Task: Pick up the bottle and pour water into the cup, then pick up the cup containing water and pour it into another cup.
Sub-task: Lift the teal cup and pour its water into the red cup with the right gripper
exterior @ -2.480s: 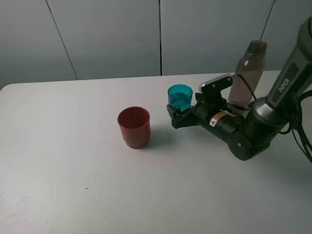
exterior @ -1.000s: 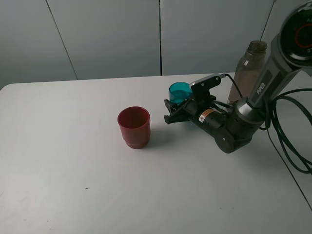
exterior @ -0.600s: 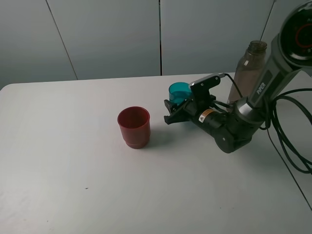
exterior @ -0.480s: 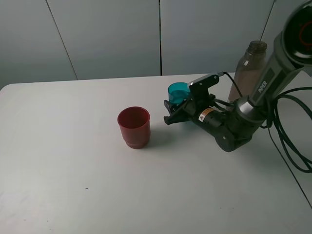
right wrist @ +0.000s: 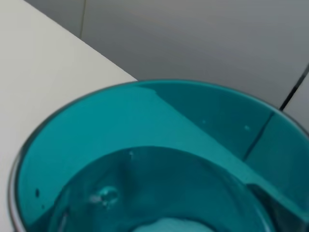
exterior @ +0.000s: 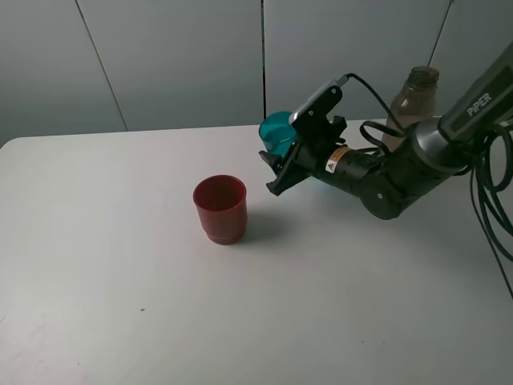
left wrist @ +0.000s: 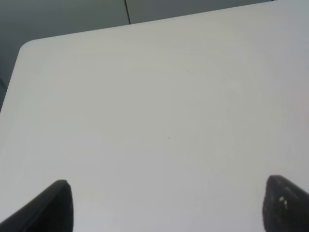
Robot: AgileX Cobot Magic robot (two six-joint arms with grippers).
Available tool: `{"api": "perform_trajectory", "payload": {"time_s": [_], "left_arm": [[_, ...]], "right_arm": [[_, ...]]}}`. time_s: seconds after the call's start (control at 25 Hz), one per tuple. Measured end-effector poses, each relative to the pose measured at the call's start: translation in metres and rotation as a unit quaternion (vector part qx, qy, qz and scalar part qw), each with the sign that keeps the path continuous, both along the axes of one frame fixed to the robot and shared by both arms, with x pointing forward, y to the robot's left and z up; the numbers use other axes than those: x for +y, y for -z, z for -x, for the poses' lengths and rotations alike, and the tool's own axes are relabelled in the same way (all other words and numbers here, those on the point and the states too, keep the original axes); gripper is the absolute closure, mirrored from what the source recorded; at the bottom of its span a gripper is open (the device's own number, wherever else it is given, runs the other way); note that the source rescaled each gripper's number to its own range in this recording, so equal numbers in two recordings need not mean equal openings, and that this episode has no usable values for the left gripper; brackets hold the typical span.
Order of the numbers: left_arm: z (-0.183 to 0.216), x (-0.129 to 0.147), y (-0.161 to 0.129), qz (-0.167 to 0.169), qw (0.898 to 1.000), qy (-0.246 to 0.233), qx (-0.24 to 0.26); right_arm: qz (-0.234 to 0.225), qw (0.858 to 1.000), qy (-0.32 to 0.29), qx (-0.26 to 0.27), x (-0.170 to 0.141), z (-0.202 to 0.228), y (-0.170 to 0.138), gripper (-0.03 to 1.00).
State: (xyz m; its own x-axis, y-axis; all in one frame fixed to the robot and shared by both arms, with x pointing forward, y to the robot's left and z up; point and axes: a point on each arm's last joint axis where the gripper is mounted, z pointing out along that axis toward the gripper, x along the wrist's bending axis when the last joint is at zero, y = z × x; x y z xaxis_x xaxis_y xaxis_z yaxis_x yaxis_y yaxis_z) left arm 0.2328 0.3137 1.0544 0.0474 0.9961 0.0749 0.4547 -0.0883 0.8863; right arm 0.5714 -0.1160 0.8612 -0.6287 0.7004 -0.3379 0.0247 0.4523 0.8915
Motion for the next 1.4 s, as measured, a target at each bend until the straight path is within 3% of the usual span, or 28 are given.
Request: {"api": "perform_trajectory", "payload": {"time_s": [0.2, 0.6, 1.4], "left_arm": [[0.0, 0.0, 0.0, -0.002, 1.0, 0.001, 0.0], [0.0, 0.0, 0.0, -0.002, 1.0, 0.001, 0.0], [0.0, 0.0, 0.0, -0.002, 1.0, 0.001, 0.0]], "right_arm": [[0.047, 0.998, -0.028, -0.01, 0.001, 0.003, -0.021, 0.94], [0.078, 0.995, -0.063, -0.016, 0.011, 0.013, -0.043, 0.94], [0.202, 0.964, -0.152, -0.087, 0.038, 0.033, -0.04, 0.94]]}}
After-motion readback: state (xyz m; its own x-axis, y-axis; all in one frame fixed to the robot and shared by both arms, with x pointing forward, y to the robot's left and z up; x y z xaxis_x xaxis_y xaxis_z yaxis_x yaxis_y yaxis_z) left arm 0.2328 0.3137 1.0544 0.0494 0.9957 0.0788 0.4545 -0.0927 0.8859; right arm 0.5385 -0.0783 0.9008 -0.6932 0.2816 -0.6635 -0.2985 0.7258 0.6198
